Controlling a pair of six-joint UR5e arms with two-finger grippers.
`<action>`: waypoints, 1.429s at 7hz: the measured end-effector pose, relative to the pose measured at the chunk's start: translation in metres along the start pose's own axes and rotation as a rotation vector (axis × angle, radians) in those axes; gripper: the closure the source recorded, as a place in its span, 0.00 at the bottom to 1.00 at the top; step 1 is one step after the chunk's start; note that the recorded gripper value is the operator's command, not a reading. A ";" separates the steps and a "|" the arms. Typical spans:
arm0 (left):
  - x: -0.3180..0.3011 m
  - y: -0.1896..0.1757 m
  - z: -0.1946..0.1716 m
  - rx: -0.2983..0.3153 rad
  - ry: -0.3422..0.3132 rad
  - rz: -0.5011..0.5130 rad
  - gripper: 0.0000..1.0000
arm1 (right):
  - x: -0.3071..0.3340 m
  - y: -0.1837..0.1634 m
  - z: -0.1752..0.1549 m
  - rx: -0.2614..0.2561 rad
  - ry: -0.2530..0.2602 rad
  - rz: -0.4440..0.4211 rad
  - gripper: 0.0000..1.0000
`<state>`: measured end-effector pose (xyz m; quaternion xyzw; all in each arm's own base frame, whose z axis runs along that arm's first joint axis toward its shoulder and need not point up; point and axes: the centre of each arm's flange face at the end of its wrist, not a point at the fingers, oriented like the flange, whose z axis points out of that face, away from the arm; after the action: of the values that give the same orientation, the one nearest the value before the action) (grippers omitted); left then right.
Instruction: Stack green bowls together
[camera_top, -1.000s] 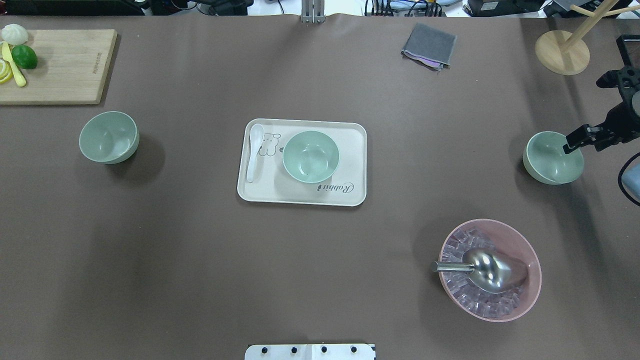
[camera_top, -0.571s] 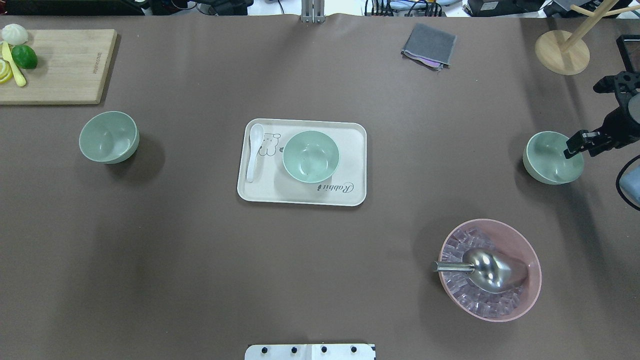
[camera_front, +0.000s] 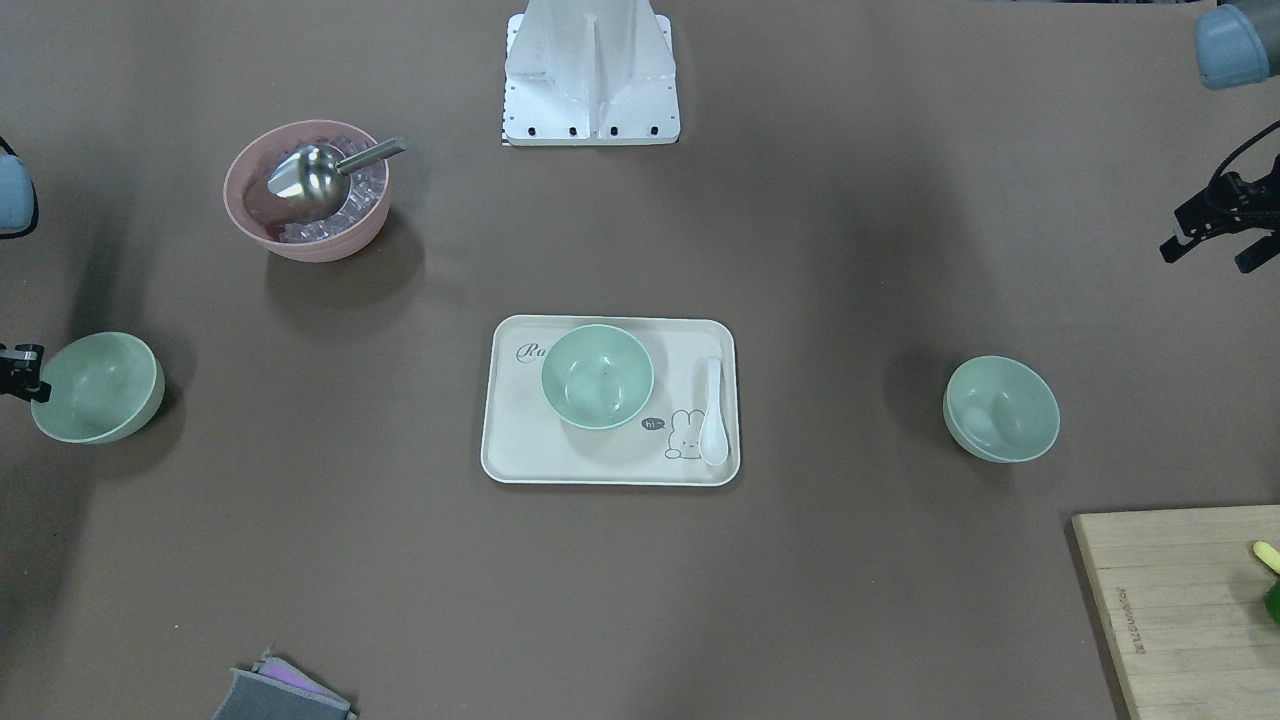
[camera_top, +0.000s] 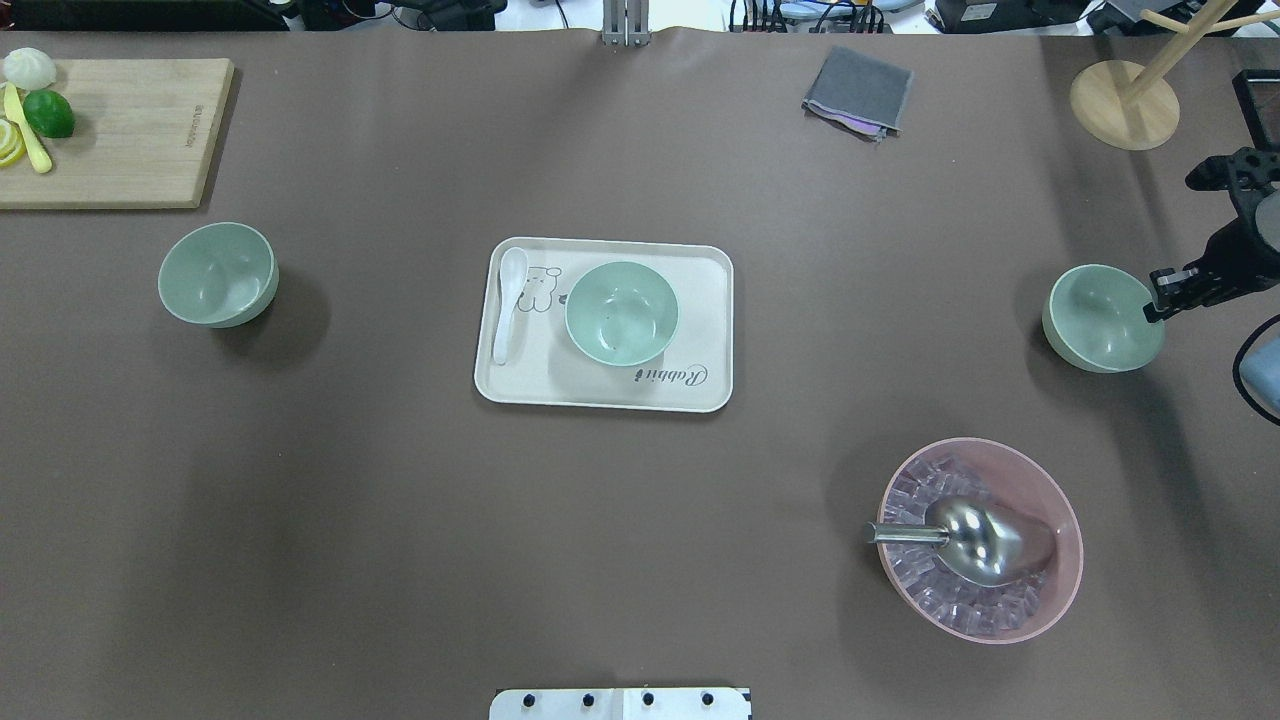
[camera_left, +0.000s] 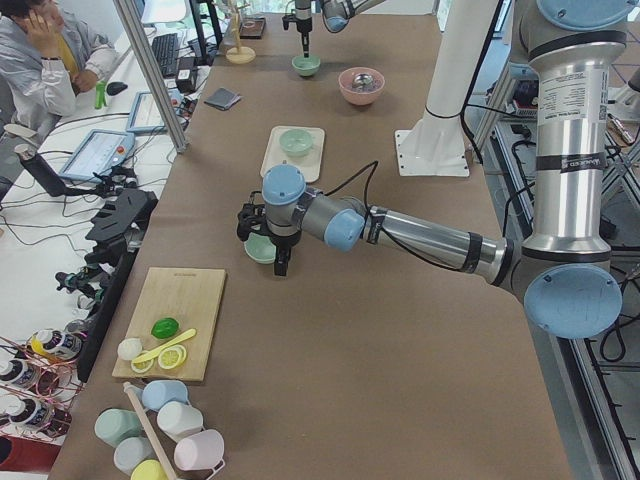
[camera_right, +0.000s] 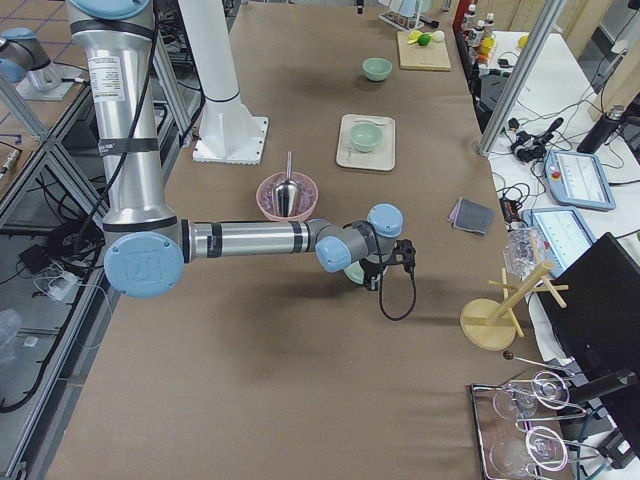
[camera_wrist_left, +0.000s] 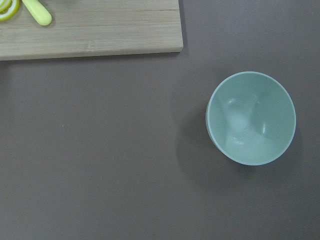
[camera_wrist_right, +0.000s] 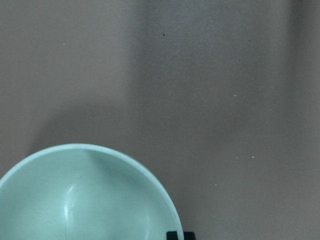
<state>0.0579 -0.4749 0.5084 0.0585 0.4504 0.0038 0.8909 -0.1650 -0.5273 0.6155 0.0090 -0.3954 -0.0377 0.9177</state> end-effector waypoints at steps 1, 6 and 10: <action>0.008 0.001 0.008 -0.015 0.000 -0.036 0.02 | -0.007 -0.001 -0.005 0.006 -0.013 0.006 1.00; 0.053 -0.020 0.077 -0.063 -0.091 -0.052 0.03 | -0.214 -0.053 -0.099 0.077 -0.224 0.251 1.00; 0.093 -0.057 0.120 -0.095 -0.094 -0.093 0.03 | -0.460 -0.022 -0.075 0.109 -0.297 0.424 1.00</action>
<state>0.2072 -0.5380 0.4983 -0.0047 0.4096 -0.0187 0.9120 -0.4269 -0.5156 0.2290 -0.0304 -0.5202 0.1759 0.8352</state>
